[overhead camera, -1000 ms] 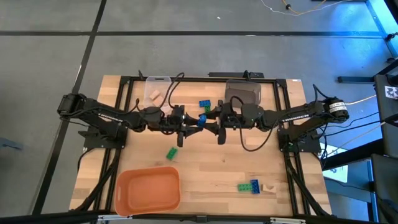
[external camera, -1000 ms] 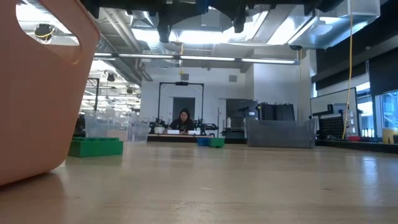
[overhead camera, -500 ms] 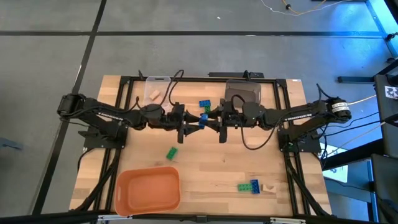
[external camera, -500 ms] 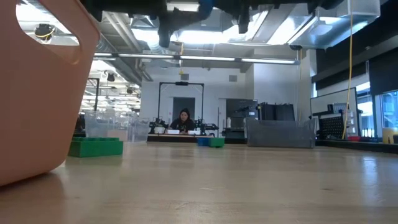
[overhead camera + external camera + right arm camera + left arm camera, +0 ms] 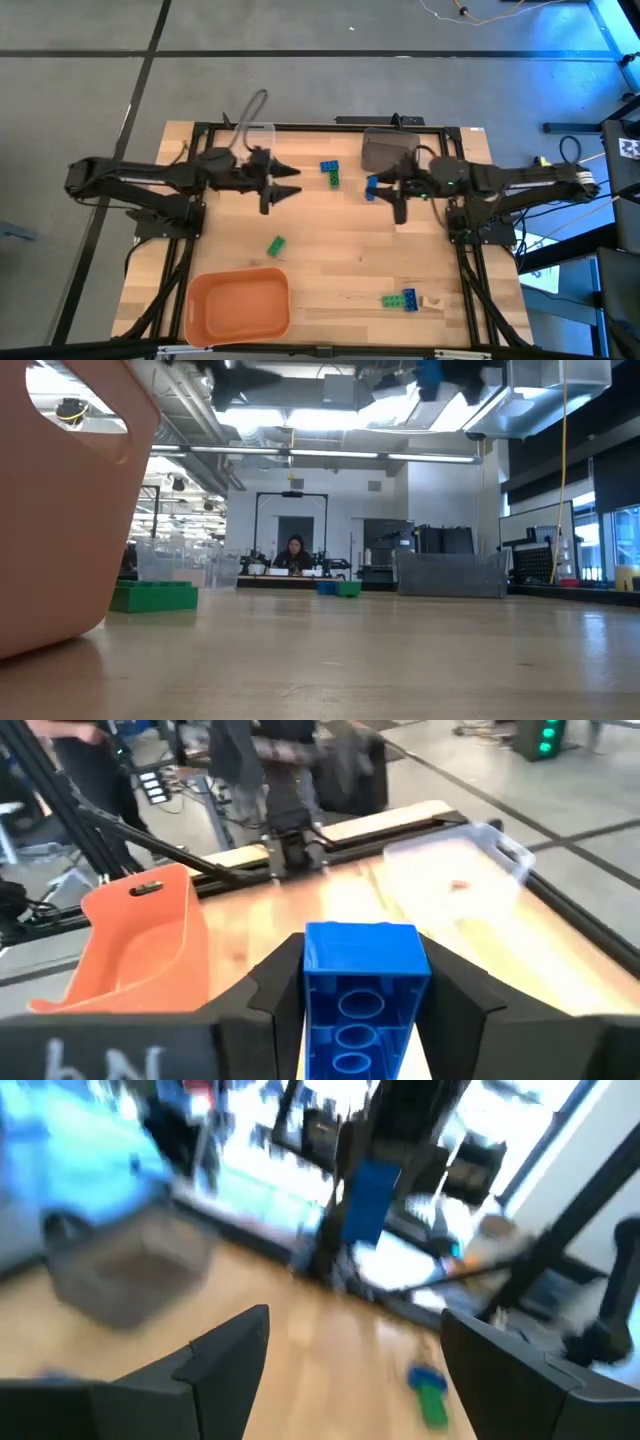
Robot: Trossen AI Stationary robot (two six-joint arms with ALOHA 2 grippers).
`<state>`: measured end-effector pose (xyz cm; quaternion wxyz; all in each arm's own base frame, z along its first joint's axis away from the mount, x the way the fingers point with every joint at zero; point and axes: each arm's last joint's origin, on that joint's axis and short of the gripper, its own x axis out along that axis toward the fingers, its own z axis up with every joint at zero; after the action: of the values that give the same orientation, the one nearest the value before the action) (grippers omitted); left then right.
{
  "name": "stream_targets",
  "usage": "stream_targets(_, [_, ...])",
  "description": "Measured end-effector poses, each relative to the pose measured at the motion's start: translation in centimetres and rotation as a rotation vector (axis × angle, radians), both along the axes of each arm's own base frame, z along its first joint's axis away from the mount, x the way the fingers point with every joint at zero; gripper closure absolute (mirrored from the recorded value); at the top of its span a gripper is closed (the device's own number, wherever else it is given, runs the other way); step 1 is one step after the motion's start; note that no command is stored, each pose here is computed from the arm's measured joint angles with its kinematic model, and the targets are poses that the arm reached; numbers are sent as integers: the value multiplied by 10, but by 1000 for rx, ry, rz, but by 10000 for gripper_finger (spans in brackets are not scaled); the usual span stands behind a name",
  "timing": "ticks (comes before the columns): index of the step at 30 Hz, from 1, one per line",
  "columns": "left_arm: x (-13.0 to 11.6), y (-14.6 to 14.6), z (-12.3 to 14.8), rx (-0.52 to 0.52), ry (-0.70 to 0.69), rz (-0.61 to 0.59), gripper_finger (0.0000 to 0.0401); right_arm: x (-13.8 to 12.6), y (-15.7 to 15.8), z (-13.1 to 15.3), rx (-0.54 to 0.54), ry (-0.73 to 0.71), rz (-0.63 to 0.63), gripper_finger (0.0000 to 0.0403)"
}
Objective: Sort & place blocks by color
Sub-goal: Put the middle blue game piece into the black bin
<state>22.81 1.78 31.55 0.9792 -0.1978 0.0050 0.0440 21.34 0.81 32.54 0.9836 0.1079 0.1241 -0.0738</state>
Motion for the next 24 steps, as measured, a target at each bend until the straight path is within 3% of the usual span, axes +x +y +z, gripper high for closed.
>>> stream_targets(4, [-16,-7,13,71,-51,69,118,-26,3,-7,52,-49,-24,261])
stream_targets(8, [-18,-15,-2,60,-72,70,118,-40,7,-14,91,-106,-44,261])
stream_targets(14, [-20,-21,-24,-19,-127,54,119,-43,8,-11,80,-162,-35,261])
stream_targets(24, [-21,-21,-23,32,-141,75,119,-41,8,-10,82,-174,-35,261])
